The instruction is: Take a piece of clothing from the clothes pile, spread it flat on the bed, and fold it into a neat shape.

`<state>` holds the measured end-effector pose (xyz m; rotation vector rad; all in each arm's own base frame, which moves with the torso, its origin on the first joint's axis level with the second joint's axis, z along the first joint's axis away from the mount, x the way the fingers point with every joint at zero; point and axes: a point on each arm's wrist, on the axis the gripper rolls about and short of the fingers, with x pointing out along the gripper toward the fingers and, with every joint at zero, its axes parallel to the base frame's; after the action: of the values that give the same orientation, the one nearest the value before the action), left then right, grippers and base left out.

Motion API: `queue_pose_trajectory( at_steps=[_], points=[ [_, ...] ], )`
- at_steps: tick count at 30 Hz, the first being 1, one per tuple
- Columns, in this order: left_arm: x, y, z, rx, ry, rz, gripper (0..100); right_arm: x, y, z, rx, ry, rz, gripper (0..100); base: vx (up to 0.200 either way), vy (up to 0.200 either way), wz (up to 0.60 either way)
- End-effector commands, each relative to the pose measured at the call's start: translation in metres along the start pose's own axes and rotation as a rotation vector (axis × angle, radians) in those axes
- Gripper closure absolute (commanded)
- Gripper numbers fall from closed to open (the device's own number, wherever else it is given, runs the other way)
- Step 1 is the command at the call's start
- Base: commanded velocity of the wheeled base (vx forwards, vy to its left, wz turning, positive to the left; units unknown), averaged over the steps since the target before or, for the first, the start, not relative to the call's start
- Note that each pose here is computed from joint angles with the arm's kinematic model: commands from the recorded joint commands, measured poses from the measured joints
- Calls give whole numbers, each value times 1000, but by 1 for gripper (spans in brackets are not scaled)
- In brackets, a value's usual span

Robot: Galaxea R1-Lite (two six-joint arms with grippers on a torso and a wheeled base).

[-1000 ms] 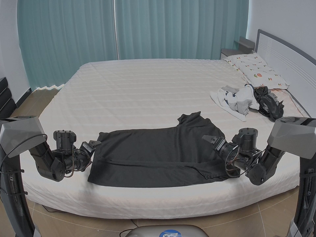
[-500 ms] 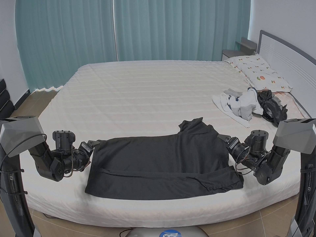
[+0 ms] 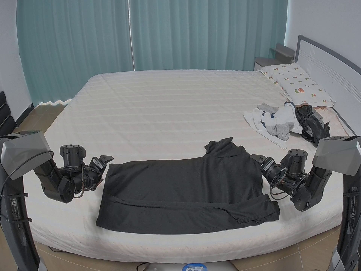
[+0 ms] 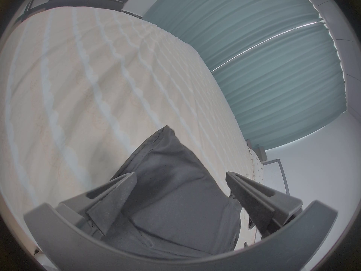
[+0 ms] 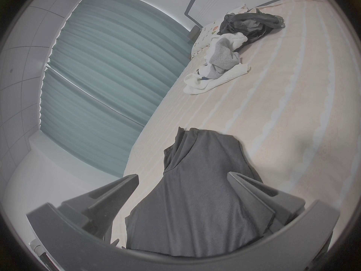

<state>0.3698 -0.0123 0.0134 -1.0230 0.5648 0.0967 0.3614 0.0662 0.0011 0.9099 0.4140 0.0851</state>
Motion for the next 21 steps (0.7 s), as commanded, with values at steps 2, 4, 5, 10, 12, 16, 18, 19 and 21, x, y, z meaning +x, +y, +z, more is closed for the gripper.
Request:
queue_pose_trajectory(
  at_steps=[2, 4, 5, 10, 12, 16, 18, 19, 21],
  points=[
    [12, -4, 8, 71, -14, 8, 0, 1, -2, -1, 1, 2, -5, 0, 0, 0, 0],
    [23, 0, 10, 142, -25, 49, 0, 1, -3, -1, 1, 4, -9, 0, 0, 0, 0],
    [26, 1, 11, 159, -34, 62, 0, 1, -4, -2, 2, 7, -10, 0, 0, 0, 0],
    [57, 6, 18, 231, -72, 83, 0, 2, -6, -5, 0, 14, -17, 0, 0, 0, 0],
    [70, -2, 25, 260, -87, 60, 0, 3, -7, -6, 0, 17, -20, 0, 0, 0, 0],
    [92, -8, 28, 314, -83, 58, 0, 3, -7, -5, -1, 15, -20, 0, 0, 0, 0],
    [100, -11, 28, 328, -79, 57, 0, 4, -7, -4, 1, 11, -17, 0, 0, 0, 0],
    [101, -12, 28, 328, -75, 57, 0, 4, -7, -3, -1, 8, -15, 0, 0, 0, 0],
    [103, -13, 24, 337, -65, 60, 0, 4, -8, -2, 1, 4, -20, 0, 0, 0, 0]
  ],
)
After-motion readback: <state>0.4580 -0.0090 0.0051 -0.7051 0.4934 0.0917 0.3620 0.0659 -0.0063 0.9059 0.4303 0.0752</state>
